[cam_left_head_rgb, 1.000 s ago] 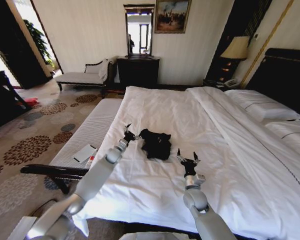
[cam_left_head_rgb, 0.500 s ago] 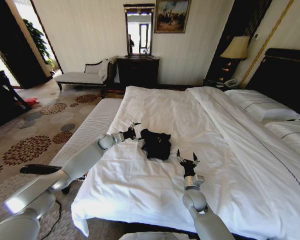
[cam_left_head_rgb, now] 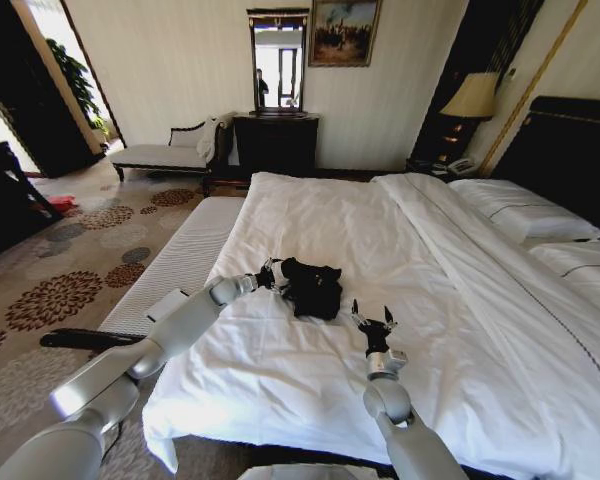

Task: Fold the clothes on the bed.

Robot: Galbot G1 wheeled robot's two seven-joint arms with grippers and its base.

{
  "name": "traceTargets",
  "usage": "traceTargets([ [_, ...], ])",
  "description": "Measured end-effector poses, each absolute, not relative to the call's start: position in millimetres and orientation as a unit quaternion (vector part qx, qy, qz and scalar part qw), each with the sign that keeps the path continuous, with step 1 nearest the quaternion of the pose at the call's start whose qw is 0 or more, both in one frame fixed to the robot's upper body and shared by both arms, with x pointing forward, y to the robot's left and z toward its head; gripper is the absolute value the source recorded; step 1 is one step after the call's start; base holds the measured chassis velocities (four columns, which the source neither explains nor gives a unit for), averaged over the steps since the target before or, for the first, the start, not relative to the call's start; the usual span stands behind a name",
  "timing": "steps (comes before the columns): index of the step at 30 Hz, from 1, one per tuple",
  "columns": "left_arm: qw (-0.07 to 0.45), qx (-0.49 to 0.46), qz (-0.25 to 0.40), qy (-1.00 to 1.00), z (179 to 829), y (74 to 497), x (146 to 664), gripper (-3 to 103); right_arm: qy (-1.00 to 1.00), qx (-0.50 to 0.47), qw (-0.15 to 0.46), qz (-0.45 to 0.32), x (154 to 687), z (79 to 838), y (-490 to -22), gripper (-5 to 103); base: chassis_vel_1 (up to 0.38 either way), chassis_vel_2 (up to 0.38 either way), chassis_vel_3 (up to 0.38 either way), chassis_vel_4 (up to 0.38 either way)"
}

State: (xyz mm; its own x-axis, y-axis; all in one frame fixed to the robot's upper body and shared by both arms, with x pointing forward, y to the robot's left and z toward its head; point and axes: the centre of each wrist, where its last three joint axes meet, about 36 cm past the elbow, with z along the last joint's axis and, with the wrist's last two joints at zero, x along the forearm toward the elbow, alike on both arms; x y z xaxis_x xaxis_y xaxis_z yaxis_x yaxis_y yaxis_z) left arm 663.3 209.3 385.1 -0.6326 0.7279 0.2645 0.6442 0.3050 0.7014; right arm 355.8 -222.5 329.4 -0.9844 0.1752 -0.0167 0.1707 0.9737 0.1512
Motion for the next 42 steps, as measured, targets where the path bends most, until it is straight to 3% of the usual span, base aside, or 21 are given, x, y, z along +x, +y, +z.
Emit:
traceTargets([
  [7, 0.06, 0.41, 0.394, 0.82, 379.8, 191.0, 669.5, 77, 0.993, 0.09, 0.015, 0.074, 355.7, 327.3, -225.6, 100, 0.0, 0.0, 0.0, 0.0],
  [10, 0.063, 0.411, 0.385, 0.824, 376.7, 181.0, 670.7, 61, 0.993, 0.09, 0.016, 0.074, 355.4, 327.0, -226.1, 100, 0.0, 0.0, 0.0, 0.0],
  [12, 0.065, 0.411, 0.382, 0.825, 376.5, 178.5, 670.9, 61, 0.993, 0.09, 0.016, 0.073, 355.2, 326.9, -226.5, 100, 0.0, 0.0, 0.0, 0.0],
  [13, 0.066, 0.412, 0.379, 0.826, 376.0, 176.7, 670.8, 56, 0.993, 0.091, 0.016, 0.073, 355.0, 326.6, -227.0, 100, 0.0, 0.0, 0.0, 0.0],
  [17, 0.065, 0.411, 0.377, 0.827, 373.6, 175.9, 669.7, 40, 0.993, 0.091, 0.016, 0.072, 354.4, 325.3, -228.0, 100, 0.0, 0.0, 0.0, 0.0],
  [18, 0.065, 0.411, 0.377, 0.827, 373.6, 175.9, 669.7, 40, 0.993, 0.091, 0.016, 0.072, 354.4, 325.3, -228.0, 100, 0.0, 0.0, 0.0, 0.0],
  [22, 0.063, 0.41, 0.377, 0.828, 371.4, 178.8, 668.4, 18, 0.993, 0.092, 0.016, 0.072, 354.3, 324.4, -228.2, 100, 0.0, 0.0, 0.0, 0.0],
  [24, 0.063, 0.41, 0.377, 0.828, 371.3, 180.0, 668.0, 18, 0.993, 0.092, 0.016, 0.072, 354.3, 324.2, -228.1, 100, 0.0, 0.0, 0.0, 0.0],
  [27, 0.064, 0.404, 0.374, 0.832, 372.3, 185.5, 667.0, 3, 0.993, 0.092, 0.016, 0.073, 354.0, 324.0, -228.1, 100, 0.0, 0.0, 0.0, 0.0],
  [34, 0.07, 0.368, 0.342, 0.862, 381.0, 208.8, 664.3, 1, 0.993, 0.096, 0.018, 0.07, 353.1, 325.8, -232.2, 100, 0.0, 0.0, 0.0, 0.0],
  [42, 0.076, 0.304, 0.307, 0.899, 385.0, 287.8, 614.6, 1, 0.993, 0.099, 0.021, 0.067, 349.1, 328.7, -235.0, 100, 0.0, 0.0, 0.0, 0.0],
])
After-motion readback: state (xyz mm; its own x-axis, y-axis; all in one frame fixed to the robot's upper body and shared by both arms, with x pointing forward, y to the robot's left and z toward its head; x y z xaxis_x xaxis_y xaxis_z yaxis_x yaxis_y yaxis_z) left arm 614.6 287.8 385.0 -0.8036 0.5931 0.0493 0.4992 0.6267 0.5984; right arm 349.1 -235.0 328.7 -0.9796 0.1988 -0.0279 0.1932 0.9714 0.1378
